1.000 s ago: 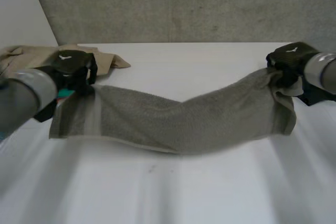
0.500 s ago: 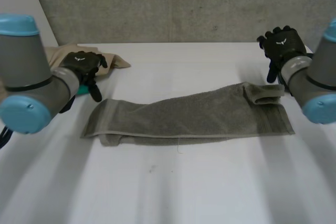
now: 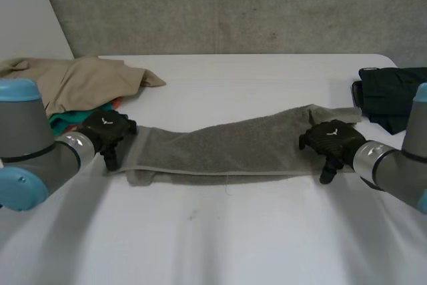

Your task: Fold the laundry.

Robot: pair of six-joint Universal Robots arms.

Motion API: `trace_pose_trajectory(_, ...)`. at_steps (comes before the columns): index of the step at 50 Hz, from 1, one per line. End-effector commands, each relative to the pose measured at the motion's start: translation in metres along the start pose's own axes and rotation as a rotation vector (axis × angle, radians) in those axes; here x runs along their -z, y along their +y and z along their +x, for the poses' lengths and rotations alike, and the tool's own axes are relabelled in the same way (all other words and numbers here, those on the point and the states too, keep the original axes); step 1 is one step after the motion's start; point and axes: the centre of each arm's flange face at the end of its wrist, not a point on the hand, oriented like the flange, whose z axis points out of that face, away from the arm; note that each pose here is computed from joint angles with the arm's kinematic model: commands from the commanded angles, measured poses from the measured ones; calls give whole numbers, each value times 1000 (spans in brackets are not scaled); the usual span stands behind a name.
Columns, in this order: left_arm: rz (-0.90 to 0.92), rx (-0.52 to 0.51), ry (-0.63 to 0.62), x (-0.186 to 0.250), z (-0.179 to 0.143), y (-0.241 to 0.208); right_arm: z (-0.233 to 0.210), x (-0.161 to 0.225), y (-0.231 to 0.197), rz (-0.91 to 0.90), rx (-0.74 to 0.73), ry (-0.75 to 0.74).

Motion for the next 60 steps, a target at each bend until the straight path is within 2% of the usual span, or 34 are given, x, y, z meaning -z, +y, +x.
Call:
trace_pose_trajectory(1,43,-11,-13,-16,4,-2,-4,-21,6,64,1,31)
trace_pose_trajectory(9,54,-8,-12,-15,8,-7,-3,-33,12,83,35,59)
trace_pose_trajectory(15,57,-5,2,-14,13,-8,6,-29,-3,126,31,91)
trace_pose_trajectory(25,47,-18,17,-24,21,-1,18,23,-62,211,-33,103)
trace_pose_trajectory(33,64,-26,46,-24,29,-7,10,42,-78,189,-39,53)
trace_pose_trajectory(39,56,-20,41,-16,18,-19,15,44,-76,104,-26,51)
trace_pose_trajectory(45,166,-41,-26,-10,-10,-63,21,28,-80,54,97,52)
trace_pose_trajectory(47,247,-46,-74,-12,-24,-88,32,14,-91,93,143,120)
trace_pose_trajectory(50,391,-42,-161,-9,-47,-133,63,-8,-122,247,173,321)
trace_pose_trajectory(51,472,-19,-205,-3,-58,-159,81,-11,-142,354,167,434)
trace_pose_trajectory(54,593,44,-273,14,-73,-196,106,-3,-181,553,154,588)
trace_pose_trajectory(55,669,97,-318,28,-84,-216,117,7,-202,677,131,658)
trace_pose_trajectory(60,865,225,-403,61,-101,-254,126,43,-249,965,82,727)
